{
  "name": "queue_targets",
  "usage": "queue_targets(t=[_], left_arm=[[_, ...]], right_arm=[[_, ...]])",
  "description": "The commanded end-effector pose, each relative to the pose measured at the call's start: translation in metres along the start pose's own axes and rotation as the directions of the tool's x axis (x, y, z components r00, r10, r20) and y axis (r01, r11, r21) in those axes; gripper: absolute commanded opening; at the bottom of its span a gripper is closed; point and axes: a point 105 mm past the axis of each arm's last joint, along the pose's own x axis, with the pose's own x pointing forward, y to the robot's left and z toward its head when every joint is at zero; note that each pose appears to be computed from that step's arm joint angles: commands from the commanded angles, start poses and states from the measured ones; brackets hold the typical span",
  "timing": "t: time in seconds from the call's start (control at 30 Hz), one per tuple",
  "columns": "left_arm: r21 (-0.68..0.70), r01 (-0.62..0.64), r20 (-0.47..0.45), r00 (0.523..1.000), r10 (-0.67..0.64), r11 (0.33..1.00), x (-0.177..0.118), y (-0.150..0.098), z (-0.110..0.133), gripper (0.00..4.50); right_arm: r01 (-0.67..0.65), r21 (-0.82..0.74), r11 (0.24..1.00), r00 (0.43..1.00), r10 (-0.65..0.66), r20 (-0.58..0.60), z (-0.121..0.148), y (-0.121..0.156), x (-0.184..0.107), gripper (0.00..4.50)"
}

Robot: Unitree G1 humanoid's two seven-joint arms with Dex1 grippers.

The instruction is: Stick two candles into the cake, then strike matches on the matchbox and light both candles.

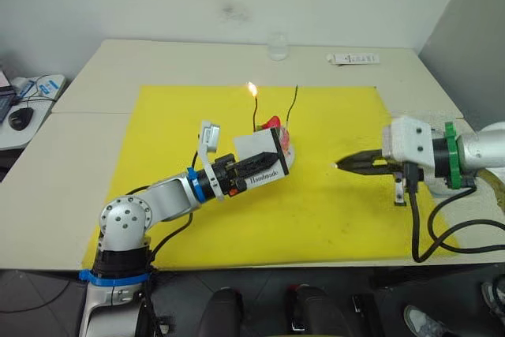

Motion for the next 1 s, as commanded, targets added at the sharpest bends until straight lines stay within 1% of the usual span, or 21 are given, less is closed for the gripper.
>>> queue_targets(t=[0.03,0.47,0.73,1.0], left_arm=[[0.049,0.038,-0.009,0.999,-0.037,0.998,-0.001,-0.01,0.002,0.0],[0.061,0.049,-0.012,0.999,-0.049,0.997,-0.001,-0.012,0.004,0.0],[0.1,0.095,-0.022,0.995,-0.093,0.99,0.0,-0.027,0.01,0.0],[0.117,0.104,-0.01,0.995,-0.104,0.988,-0.001,-0.036,0.016,0.0]], right_arm=[[0.036,-0.025,0.999,0.999,-0.035,0.029,0.014,-0.004,-0.003,0.04],[0.102,-0.001,0.995,0.991,-0.101,0.087,0.023,-0.011,0.004,0.04],[0.257,0.07,0.964,0.955,-0.264,0.138,0.021,-0.029,0.01,0.04],[0.361,0.101,0.927,0.916,-0.373,0.151,0.018,-0.046,0.016,0.04]])
